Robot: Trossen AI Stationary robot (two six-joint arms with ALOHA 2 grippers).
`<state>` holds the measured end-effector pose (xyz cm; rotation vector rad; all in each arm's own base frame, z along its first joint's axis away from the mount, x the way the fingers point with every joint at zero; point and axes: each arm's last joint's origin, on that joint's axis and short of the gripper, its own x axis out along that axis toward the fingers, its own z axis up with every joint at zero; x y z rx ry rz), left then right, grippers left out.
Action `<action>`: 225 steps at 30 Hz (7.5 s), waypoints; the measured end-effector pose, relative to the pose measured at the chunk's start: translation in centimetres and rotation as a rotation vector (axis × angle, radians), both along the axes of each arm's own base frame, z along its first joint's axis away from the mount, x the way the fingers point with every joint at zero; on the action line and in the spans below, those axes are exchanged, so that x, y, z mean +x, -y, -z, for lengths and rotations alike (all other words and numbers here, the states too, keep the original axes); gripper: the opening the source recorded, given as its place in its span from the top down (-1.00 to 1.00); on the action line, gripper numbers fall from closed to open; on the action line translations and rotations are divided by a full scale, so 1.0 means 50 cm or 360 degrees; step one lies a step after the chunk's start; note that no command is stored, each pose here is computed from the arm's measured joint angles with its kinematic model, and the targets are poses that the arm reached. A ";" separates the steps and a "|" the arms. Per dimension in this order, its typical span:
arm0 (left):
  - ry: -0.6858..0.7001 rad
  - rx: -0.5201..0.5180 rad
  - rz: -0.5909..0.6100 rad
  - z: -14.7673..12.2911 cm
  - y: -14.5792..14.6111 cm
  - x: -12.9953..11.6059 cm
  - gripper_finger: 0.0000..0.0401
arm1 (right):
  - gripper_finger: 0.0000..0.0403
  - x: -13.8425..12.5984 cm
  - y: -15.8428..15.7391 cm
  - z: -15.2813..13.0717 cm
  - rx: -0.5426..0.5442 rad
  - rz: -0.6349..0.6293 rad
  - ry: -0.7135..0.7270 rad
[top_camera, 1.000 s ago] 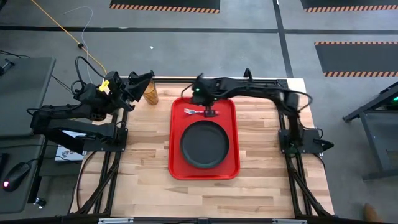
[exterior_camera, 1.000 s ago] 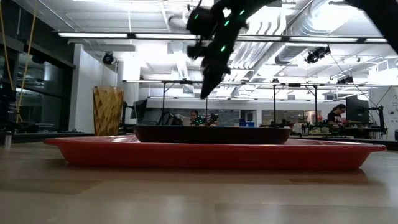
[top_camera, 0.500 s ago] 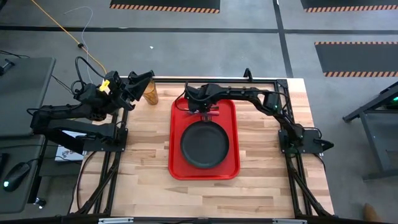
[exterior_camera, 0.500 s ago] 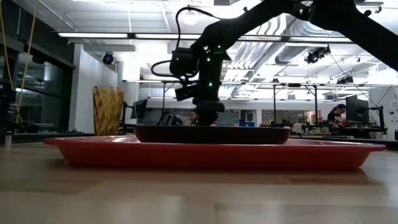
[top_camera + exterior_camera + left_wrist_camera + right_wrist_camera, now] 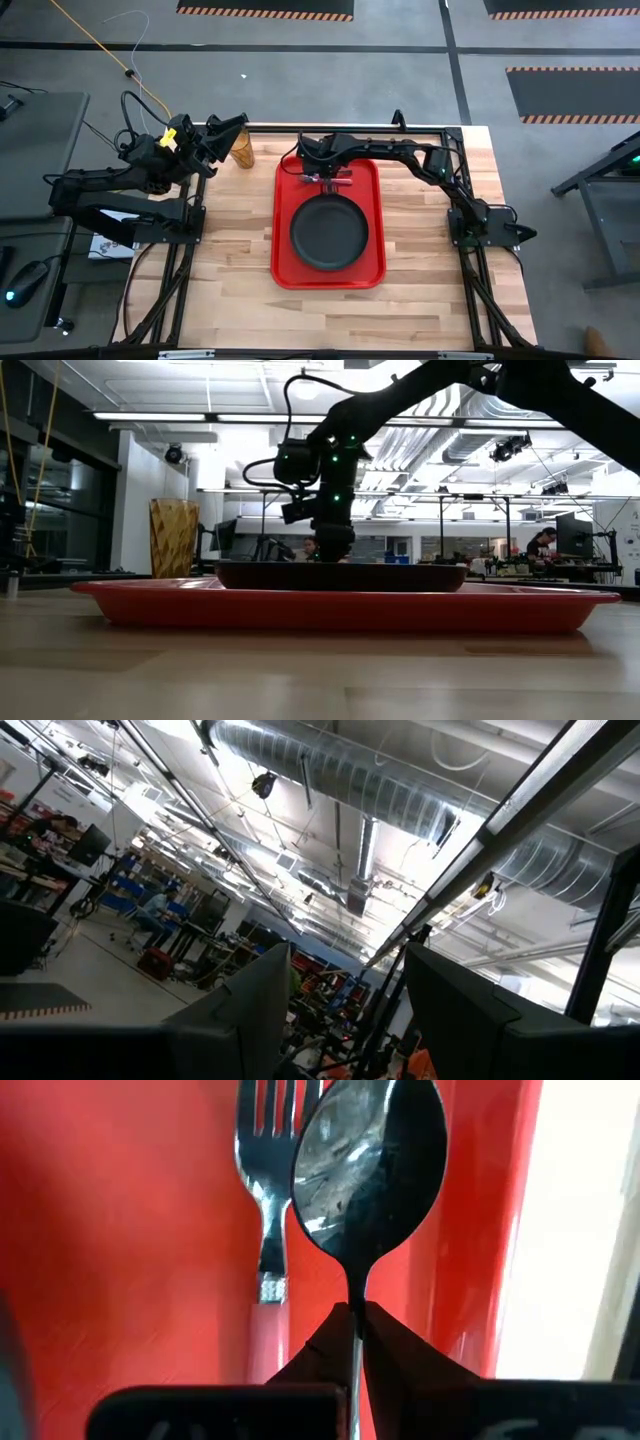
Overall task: Pick and place plate/cup/fork/spoon on tray
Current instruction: Put the black spoon on the top of the red tray, then put the yellow cup on the bottom left of the red tray
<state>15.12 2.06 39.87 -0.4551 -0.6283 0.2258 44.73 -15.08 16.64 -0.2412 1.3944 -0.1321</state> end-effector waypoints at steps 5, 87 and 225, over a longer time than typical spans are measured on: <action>0.0010 -0.0024 0.0016 0.000 0.000 0.000 0.06 | 1.00 0.006 0.002 -0.002 -0.0015 0.0007 0.0054; -0.0110 0.0039 -0.0028 0.010 -0.001 0.006 0.06 | 0.42 -0.281 0.042 -0.195 0.0448 0.0753 0.0760; -0.1054 -0.0108 -0.0455 0.054 -0.050 0.017 0.10 | 1.00 -0.292 -0.100 -0.141 0.0860 0.1019 0.1388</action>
